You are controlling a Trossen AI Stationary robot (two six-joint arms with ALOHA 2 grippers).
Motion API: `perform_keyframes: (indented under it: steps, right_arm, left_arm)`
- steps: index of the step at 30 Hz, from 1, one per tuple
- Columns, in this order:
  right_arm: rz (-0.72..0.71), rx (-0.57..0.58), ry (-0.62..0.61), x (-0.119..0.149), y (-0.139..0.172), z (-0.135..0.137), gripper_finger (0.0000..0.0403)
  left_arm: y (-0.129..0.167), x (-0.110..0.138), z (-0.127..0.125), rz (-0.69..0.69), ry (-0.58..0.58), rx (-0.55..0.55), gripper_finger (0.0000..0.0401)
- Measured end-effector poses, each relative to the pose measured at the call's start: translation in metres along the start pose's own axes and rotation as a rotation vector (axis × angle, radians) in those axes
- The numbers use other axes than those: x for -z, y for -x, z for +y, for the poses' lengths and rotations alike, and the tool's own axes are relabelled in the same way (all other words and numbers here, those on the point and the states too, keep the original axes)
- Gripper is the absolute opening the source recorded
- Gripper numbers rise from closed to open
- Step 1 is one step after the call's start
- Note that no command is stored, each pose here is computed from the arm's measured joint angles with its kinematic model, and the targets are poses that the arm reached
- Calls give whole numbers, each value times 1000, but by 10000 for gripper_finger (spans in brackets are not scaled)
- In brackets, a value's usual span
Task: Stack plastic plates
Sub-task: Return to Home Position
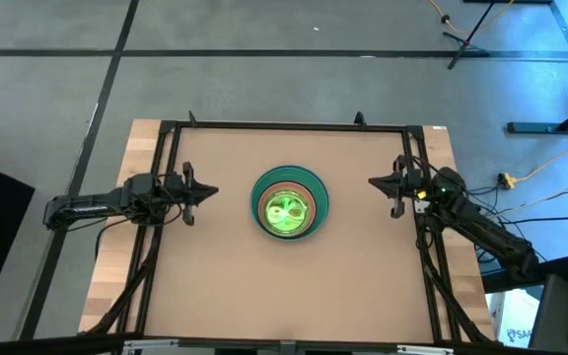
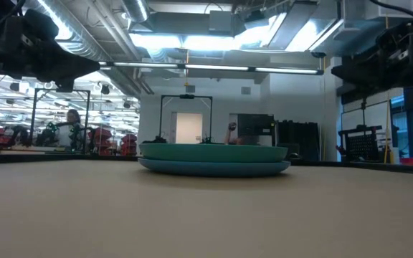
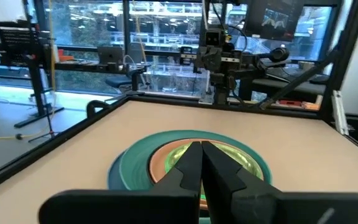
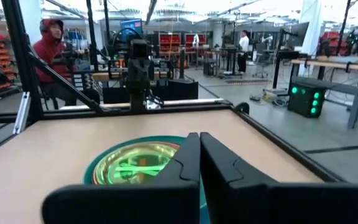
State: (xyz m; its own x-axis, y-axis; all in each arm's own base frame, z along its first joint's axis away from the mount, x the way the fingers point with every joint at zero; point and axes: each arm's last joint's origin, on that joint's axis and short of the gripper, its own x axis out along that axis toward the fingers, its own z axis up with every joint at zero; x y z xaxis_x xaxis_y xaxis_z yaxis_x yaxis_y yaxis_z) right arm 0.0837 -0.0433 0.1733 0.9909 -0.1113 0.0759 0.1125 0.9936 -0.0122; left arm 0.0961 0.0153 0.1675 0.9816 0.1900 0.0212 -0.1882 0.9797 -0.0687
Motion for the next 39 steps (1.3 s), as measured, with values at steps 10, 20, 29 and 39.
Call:
perform_keyframes:
  steps: [10, 20, 29, 39]
  right_arm:
    - [1, 17, -19, 0, 0, -1, 1]
    - [-3, 18, -19, 0, 0, -1, 1]
    - [9, 18, -25, 1, 0, -1, 1]
    - [11, 18, -26, 1, -1, -1, 1]
  left_arm:
    - [0, 0, 0, -3, 1, -10, 2]
    - [0, 0, 0, -3, 1, -10, 2]
    - [0, 0, 0, -3, 1, -10, 2]
    - [0, 0, 0, -3, 1, -10, 2]
